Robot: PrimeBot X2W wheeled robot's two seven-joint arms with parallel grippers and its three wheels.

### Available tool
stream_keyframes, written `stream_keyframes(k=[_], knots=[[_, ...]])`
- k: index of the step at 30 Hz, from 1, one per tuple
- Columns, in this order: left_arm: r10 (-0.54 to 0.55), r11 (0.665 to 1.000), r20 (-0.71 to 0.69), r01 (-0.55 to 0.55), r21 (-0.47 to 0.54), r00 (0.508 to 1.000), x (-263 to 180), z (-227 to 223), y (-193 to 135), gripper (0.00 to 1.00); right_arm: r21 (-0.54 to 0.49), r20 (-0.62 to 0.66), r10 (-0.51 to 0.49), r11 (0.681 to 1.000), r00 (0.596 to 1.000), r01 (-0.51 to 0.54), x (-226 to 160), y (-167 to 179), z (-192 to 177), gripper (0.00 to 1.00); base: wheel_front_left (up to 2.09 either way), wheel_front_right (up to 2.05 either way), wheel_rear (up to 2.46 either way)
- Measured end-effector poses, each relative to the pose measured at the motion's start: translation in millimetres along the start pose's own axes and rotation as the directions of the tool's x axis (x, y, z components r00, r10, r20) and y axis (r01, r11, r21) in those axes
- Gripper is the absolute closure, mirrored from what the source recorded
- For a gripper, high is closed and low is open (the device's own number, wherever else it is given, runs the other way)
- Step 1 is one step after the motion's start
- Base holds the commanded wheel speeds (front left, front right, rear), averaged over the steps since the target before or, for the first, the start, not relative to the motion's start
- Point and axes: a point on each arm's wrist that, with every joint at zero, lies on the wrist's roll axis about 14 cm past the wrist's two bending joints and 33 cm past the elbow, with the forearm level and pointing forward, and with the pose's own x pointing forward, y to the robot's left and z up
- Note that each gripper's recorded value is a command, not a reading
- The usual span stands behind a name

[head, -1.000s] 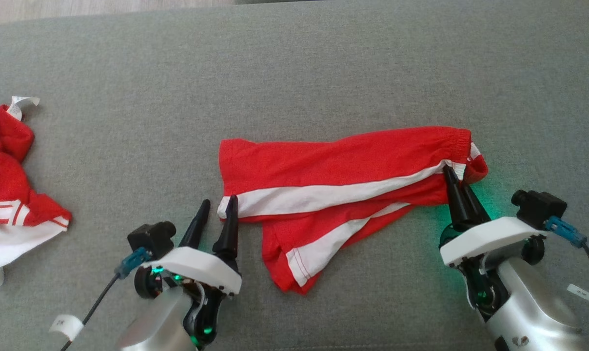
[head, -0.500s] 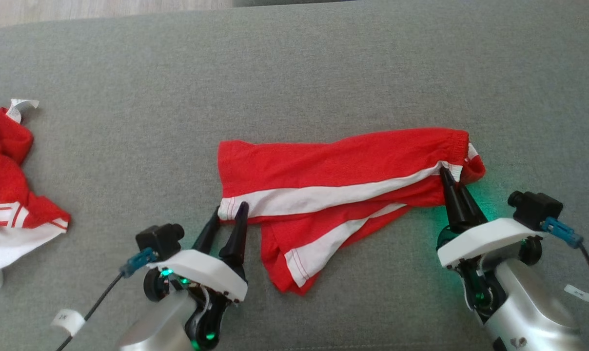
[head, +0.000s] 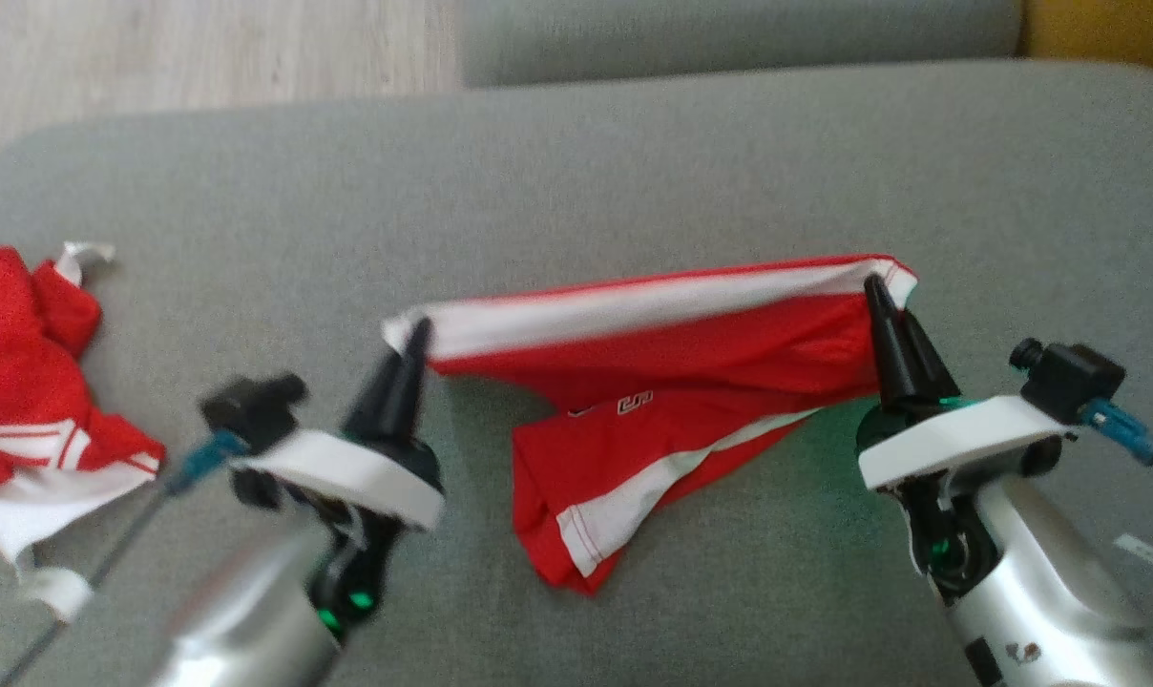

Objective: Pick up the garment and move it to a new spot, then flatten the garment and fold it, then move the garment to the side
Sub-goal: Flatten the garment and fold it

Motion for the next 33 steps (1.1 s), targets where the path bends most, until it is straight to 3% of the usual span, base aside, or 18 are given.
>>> stream_keyframes(k=[4,8,15,21,28,33], knots=[[-0.093,0.989,0.168,0.072,0.125,0.981,-0.3,75.6,-23.6,1.00,-0.042,0.137,0.091,0.995,0.986,-0.086,-0.3,27.7,56.0,1.00,0.00,0.00,0.00],[-0.220,0.954,0.291,0.143,0.262,0.931,-4.5,139.3,-63.3,1.00,-0.119,0.264,0.205,0.977,0.942,-0.180,-2.2,59.8,119.6,1.00,0.00,0.00,0.00],[-0.339,0.891,0.367,0.170,0.421,0.866,-18.3,197.1,-101.4,1.00,-0.213,0.327,0.318,0.942,0.890,-0.258,-16.8,88.8,182.7,1.00,0.00,0.00,0.00],[-0.305,0.886,0.361,0.124,0.447,0.881,-6.0,214.4,-89.0,1.00,-0.232,0.260,0.329,0.934,0.908,-0.272,-3.4,90.8,191.8,1.00,0.00,0.00,0.00],[-0.170,0.891,0.331,0.001,0.454,0.928,31.2,213.6,-43.3,1.00,-0.270,0.108,0.284,0.931,0.953,-0.247,39.6,74.1,162.6,1.00,0.00,0.00,0.00],[-0.146,0.865,0.405,-0.082,0.496,0.903,67.8,246.6,-32.5,1.00,-0.412,0.222,0.332,0.884,0.917,-0.221,85.1,83.5,206.0,1.00,0.00,0.00,0.00]])
